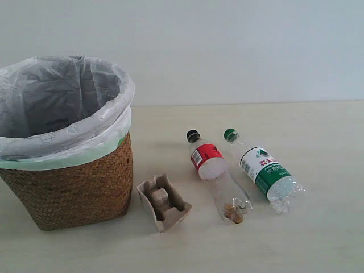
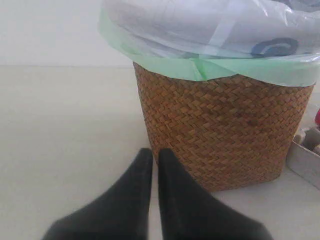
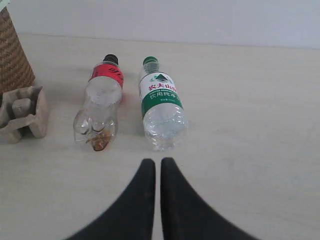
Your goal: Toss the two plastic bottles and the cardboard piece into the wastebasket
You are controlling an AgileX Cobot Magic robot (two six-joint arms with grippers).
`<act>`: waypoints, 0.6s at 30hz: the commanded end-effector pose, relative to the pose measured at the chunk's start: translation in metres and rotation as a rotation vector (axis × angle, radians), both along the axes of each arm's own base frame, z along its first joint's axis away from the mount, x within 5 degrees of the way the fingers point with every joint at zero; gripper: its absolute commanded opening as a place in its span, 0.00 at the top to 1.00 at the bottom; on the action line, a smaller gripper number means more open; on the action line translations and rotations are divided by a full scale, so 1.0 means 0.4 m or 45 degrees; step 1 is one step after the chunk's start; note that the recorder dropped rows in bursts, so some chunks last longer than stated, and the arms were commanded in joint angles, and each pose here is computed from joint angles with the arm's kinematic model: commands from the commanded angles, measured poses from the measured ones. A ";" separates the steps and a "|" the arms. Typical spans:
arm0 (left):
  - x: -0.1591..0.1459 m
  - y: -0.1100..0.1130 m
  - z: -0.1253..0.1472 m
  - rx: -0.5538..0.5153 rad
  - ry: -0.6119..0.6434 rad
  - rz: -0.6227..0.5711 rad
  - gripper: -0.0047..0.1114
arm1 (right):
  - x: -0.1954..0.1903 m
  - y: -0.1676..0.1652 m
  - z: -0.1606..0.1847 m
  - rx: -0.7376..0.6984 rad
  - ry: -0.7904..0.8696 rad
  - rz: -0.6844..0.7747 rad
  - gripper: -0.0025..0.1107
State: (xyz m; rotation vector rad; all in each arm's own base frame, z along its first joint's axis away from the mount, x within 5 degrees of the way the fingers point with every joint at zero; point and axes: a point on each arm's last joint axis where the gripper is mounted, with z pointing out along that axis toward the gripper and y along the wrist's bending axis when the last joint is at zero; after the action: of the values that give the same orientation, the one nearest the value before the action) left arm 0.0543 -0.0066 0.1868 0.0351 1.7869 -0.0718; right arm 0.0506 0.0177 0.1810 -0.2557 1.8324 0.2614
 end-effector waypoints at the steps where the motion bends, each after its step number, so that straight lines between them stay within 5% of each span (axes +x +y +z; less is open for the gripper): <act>1: 0.000 0.001 -0.001 0.000 -0.009 0.006 0.93 | 0.000 0.000 0.004 0.000 -0.023 0.002 0.97; 8: 0.000 0.001 -0.001 0.000 -0.009 0.006 0.93 | -0.001 0.001 0.002 0.026 -0.007 -0.001 0.97; 14: 0.000 0.001 -0.001 0.000 -0.009 0.006 0.93 | -0.006 0.021 0.012 0.763 0.228 -0.074 0.97; 18: 0.000 0.001 -0.001 0.000 -0.009 0.006 0.93 | -0.009 0.028 0.015 0.971 0.312 -0.086 0.97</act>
State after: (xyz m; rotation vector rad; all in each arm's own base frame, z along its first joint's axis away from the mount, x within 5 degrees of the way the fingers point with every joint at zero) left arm 0.0543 -0.0066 0.1868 0.0351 1.7869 -0.0718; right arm 0.0476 0.0277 0.1848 0.3037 1.8593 0.8516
